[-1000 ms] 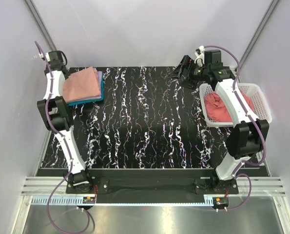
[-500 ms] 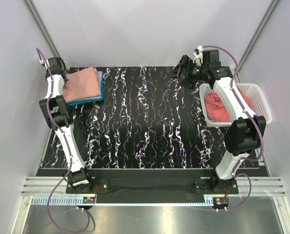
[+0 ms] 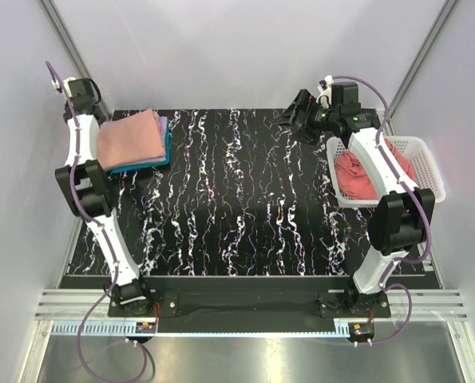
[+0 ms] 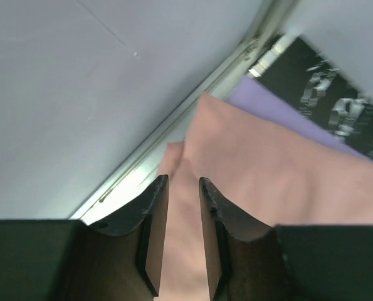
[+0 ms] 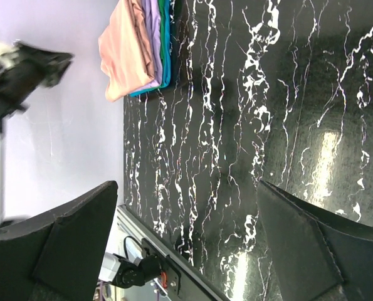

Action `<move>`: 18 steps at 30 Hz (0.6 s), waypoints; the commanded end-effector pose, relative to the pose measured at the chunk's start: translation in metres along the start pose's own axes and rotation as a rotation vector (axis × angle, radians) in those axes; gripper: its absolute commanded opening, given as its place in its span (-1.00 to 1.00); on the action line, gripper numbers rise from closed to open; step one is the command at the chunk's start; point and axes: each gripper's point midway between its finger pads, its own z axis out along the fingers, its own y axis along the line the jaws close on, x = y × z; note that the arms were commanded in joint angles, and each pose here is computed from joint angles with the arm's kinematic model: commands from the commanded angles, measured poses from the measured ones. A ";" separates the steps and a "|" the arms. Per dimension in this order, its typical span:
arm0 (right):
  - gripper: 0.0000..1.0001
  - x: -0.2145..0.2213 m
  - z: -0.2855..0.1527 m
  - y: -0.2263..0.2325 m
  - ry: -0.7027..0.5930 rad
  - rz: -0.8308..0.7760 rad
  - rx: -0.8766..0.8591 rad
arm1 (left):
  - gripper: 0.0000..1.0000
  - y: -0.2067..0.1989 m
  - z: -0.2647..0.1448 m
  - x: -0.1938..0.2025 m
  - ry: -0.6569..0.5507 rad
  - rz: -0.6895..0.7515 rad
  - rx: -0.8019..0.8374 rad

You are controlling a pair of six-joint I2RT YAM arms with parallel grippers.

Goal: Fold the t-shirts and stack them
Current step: Neatly place the folded tshirt to the corner

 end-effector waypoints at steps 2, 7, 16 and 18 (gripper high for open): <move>0.99 -0.007 -0.008 0.018 -0.045 -0.024 -0.048 | -0.36 -0.015 -0.059 -0.004 -0.005 -0.059 0.084; 1.00 -0.007 -0.010 0.020 -0.053 -0.033 -0.054 | -0.33 -0.005 -0.045 0.034 0.082 -0.022 0.047; 0.99 -0.005 -0.006 0.013 -0.060 -0.032 -0.047 | -0.26 0.021 -0.014 0.043 0.130 0.012 0.004; 0.99 -0.007 -0.004 0.013 -0.062 -0.032 -0.049 | -0.24 0.026 -0.007 0.052 0.152 0.028 -0.005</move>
